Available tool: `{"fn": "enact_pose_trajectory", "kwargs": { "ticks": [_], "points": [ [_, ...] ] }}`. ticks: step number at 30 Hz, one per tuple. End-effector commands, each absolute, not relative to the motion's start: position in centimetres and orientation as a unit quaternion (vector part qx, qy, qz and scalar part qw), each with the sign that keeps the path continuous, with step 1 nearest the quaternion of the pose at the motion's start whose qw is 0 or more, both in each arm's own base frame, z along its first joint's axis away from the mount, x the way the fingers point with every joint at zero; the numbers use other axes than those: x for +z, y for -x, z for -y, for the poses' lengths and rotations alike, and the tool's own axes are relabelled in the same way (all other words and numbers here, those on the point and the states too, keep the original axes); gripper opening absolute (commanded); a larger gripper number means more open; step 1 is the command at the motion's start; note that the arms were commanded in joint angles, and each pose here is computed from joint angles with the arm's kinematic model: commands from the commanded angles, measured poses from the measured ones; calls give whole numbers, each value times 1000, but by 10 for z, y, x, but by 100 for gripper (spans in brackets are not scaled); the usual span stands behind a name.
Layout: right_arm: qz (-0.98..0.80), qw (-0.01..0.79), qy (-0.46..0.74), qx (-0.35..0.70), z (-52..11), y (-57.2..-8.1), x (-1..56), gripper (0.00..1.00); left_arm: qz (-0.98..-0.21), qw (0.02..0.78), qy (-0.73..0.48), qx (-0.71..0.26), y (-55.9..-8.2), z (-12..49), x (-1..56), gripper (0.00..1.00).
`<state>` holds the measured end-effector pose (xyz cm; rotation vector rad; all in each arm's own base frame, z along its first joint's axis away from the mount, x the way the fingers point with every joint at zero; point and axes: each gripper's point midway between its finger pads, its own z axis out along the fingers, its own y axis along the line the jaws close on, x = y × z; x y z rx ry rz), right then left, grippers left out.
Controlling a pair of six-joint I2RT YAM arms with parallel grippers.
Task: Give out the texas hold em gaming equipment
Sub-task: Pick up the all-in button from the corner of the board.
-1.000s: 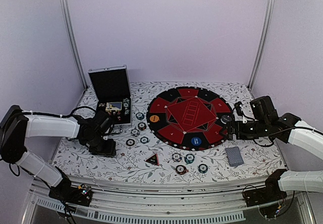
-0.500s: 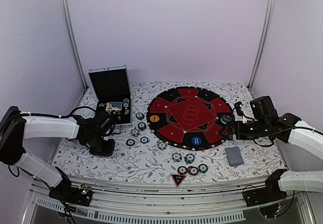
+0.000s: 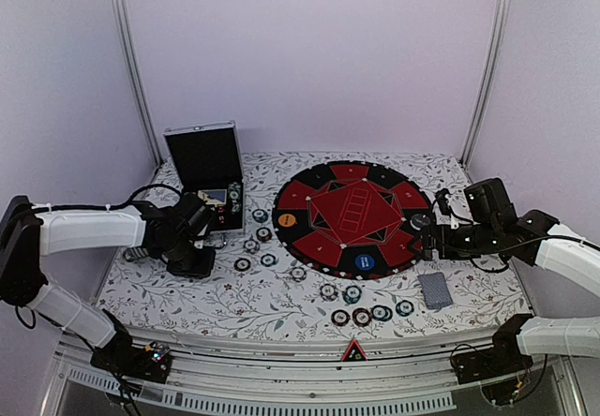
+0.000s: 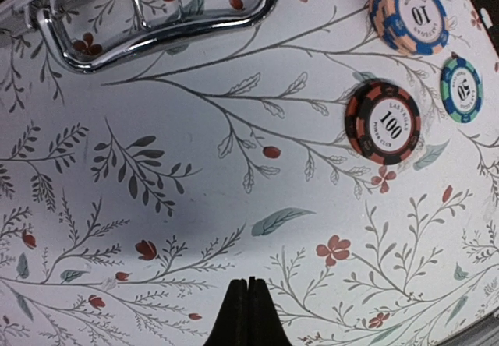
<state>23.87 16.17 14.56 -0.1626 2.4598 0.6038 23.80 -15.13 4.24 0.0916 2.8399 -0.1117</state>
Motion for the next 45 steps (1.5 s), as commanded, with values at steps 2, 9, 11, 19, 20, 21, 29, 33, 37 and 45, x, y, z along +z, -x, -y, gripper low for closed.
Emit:
{"fn": "enact_pose_trajectory", "kwargs": {
  "ticks": [2, 9, 11, 19, 20, 21, 29, 33, 37, 45],
  "points": [
    [-922, 302, 66, 233, -163, -239, 145, 99, -984, 161, -51, -52, -244, 162, 52, 0],
    [-915, 280, 90, 275, -178, -228, 146, 96, -977, 183, -81, -68, -248, 177, 69, 7],
    [-898, 252, 129, 336, -203, -211, 146, 86, -970, 200, -116, -75, -247, 193, 78, 12],
    [-909, 108, 194, 353, -273, -133, 89, 66, -890, 266, -307, -209, -203, 294, 126, 38],
    [-910, 95, 200, 349, -279, -126, 84, 66, -870, 274, -340, -229, -190, 309, 133, 43],
    [-911, 85, 206, 346, -285, -119, 79, 65, -853, 278, -367, -246, -178, 318, 138, 46],
    [-913, 29, 233, 333, -303, -95, 40, 57, -786, 247, -449, -346, -116, 355, 129, 50],
    [-911, 5, 244, 331, -299, -82, 27, 55, -773, 230, -481, -343, -97, 365, 113, 51],
    [-914, 0, 244, 325, -294, -78, 25, 53, -779, 210, -493, -327, -92, 368, 97, 51],
    [-919, -21, 235, 316, -285, -69, 14, 50, -783, 179, -507, -314, -86, 372, 76, 50]
  ]
}}
